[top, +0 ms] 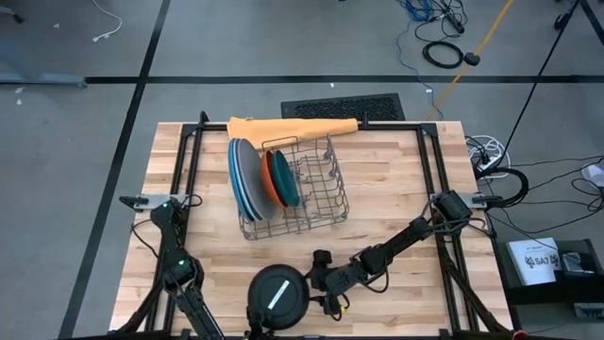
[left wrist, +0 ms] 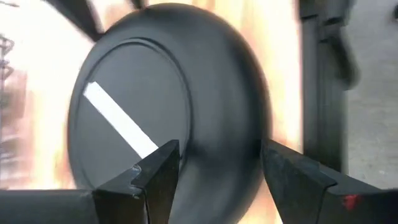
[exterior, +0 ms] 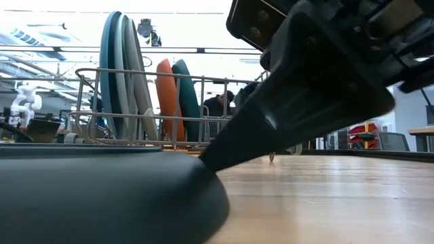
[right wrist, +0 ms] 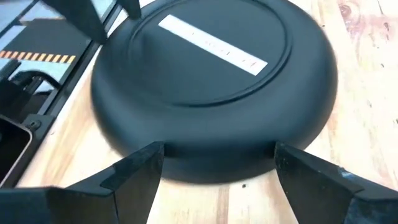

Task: Sort dishes
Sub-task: Put the black plate in the dish rack

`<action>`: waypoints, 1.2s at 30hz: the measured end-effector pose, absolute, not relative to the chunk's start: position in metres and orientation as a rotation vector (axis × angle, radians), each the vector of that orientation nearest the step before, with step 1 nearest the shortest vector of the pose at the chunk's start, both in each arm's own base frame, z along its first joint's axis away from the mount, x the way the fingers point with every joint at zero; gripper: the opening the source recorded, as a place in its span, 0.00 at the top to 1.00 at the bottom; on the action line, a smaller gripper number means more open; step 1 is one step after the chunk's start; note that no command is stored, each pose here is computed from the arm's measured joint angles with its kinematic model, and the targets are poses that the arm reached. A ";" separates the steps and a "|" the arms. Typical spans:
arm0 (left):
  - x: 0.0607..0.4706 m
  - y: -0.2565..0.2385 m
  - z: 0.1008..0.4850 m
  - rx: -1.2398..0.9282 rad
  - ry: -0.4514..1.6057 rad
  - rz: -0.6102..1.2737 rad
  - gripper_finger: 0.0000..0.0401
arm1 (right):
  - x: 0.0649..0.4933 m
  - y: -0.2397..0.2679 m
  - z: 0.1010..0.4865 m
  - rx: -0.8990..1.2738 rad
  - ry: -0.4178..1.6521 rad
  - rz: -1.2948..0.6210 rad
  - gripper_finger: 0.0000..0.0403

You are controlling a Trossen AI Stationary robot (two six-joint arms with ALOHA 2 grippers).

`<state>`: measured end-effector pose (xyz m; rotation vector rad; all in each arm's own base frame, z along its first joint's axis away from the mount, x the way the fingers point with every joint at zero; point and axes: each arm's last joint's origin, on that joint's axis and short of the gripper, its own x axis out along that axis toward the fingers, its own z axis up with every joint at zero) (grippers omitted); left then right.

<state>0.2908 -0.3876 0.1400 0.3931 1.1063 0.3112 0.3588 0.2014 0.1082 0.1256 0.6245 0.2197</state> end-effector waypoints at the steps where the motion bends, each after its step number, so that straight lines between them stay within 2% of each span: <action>1: 0.290 -0.387 0.142 0.399 1.111 0.320 0.45 | 0.359 0.201 0.108 0.120 0.629 0.219 0.26; 9: 0.288 -0.387 0.130 0.421 1.151 0.275 0.47 | 0.357 0.202 0.107 0.128 0.646 0.229 0.26; 15: 0.298 -0.386 0.124 0.327 1.190 0.220 0.47 | 0.357 0.202 0.107 0.141 0.645 0.216 0.26; 36: 0.300 -0.408 0.142 0.188 1.123 0.112 0.47 | 0.361 0.220 0.121 0.094 0.617 0.276 0.26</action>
